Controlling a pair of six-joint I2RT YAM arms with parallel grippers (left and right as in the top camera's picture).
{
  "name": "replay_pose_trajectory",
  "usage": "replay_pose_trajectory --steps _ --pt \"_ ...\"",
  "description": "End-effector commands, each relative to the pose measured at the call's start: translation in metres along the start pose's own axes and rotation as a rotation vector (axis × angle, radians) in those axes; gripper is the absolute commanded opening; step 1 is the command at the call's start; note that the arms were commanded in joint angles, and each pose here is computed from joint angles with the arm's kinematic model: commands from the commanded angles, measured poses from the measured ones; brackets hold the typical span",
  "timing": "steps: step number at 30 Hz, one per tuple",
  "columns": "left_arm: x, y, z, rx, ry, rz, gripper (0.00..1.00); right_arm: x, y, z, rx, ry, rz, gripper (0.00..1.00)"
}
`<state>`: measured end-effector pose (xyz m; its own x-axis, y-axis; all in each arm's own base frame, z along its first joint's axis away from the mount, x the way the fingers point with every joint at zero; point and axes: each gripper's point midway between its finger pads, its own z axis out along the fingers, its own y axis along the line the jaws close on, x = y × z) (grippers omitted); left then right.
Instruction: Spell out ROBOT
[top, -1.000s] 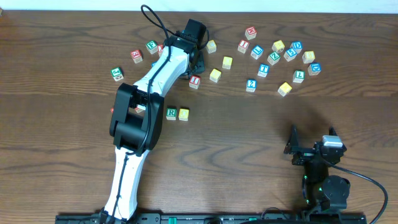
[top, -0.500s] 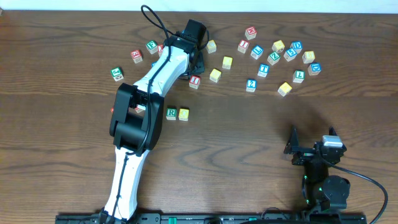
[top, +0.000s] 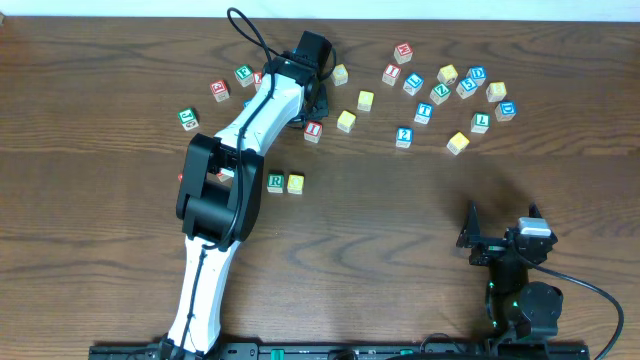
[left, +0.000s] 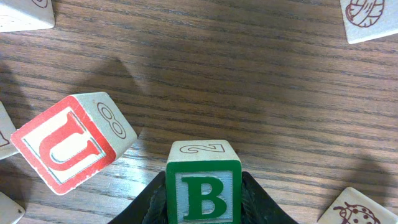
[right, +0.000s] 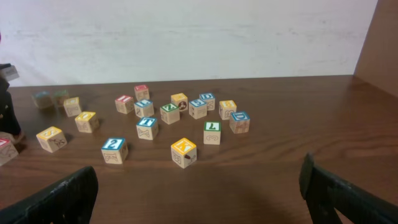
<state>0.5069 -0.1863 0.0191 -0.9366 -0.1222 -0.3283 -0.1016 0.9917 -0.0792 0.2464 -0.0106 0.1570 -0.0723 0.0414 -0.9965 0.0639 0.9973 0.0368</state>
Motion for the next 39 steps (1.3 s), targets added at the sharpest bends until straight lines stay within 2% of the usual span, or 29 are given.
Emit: replay_pose_trajectory --steps 1,10,21,25,30,32,33,39 --pt "-0.014 -0.002 -0.013 0.011 -0.037 0.013 0.3 0.001 0.001 0.0 -0.002 0.003 0.006 0.99" --pt "-0.042 -0.003 -0.068 0.021 -0.162 0.023 0.3 0.001 0.001 0.0 -0.002 0.003 0.006 0.99" --pt "-0.067 -0.008 -0.184 0.1 -0.347 0.013 0.27 0.001 0.001 0.0 -0.002 0.003 0.006 0.99" --pt "-0.05 -0.011 -0.227 0.112 -0.355 0.037 0.22 0.001 0.001 0.0 -0.002 0.003 0.006 0.99" --pt "-0.021 -0.009 -0.258 0.028 -0.354 0.089 0.19 0.001 0.001 0.0 -0.002 0.003 0.006 0.99" --pt "-0.005 -0.016 -0.262 0.018 -0.328 0.129 0.19 0.001 0.001 0.0 -0.002 0.003 0.006 0.99" --pt "0.003 -0.019 -0.262 0.013 -0.311 0.149 0.14 0.001 0.001 0.0 -0.002 0.003 0.006 0.99" --pt "0.038 -0.03 -0.244 -0.012 -0.222 0.223 0.08 0.001 0.001 0.0 -0.002 0.003 0.006 0.99"
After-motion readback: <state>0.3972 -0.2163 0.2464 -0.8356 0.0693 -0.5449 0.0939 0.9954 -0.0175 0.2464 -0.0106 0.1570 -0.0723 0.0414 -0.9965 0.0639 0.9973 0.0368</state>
